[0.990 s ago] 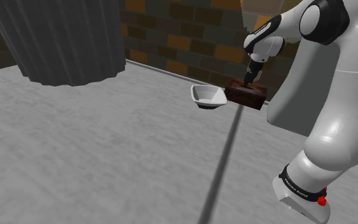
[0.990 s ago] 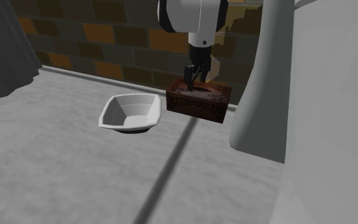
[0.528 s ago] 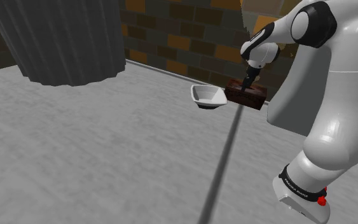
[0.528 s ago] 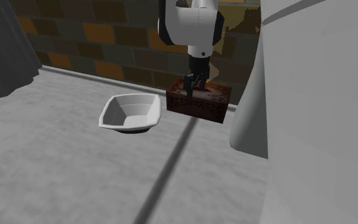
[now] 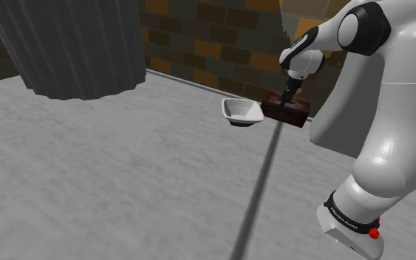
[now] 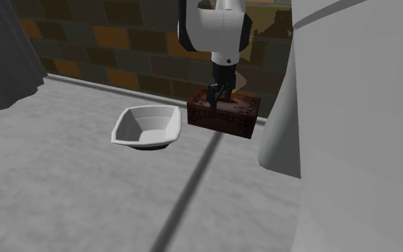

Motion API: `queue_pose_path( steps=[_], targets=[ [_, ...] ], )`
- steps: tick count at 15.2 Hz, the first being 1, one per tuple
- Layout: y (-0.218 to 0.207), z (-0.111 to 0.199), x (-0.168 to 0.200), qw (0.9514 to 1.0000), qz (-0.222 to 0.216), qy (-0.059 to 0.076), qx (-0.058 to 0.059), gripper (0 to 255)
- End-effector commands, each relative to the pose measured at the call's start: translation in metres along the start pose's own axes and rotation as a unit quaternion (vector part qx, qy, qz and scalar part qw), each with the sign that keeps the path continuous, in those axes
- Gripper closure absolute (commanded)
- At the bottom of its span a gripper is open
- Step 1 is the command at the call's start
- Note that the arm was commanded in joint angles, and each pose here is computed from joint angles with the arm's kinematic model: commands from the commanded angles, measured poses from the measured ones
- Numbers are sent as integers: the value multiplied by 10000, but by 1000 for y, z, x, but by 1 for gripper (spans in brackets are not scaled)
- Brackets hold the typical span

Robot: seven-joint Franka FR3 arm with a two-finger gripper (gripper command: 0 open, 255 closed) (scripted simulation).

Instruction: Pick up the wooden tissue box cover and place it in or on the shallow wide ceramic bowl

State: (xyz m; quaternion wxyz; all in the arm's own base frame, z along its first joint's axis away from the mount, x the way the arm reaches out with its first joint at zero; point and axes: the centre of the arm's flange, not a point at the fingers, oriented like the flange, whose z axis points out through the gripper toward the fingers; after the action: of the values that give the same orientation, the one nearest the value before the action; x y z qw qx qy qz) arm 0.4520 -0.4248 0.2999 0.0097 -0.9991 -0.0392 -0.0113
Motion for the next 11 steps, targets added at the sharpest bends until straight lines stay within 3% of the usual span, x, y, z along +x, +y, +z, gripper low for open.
queue_pose_path(
  steps=[1,11],
  targets=[
    [-1,3,-1,10000,-1,-22,14,255],
    [-1,-2,-1,10000,-1,-22,15,255]
  ],
)
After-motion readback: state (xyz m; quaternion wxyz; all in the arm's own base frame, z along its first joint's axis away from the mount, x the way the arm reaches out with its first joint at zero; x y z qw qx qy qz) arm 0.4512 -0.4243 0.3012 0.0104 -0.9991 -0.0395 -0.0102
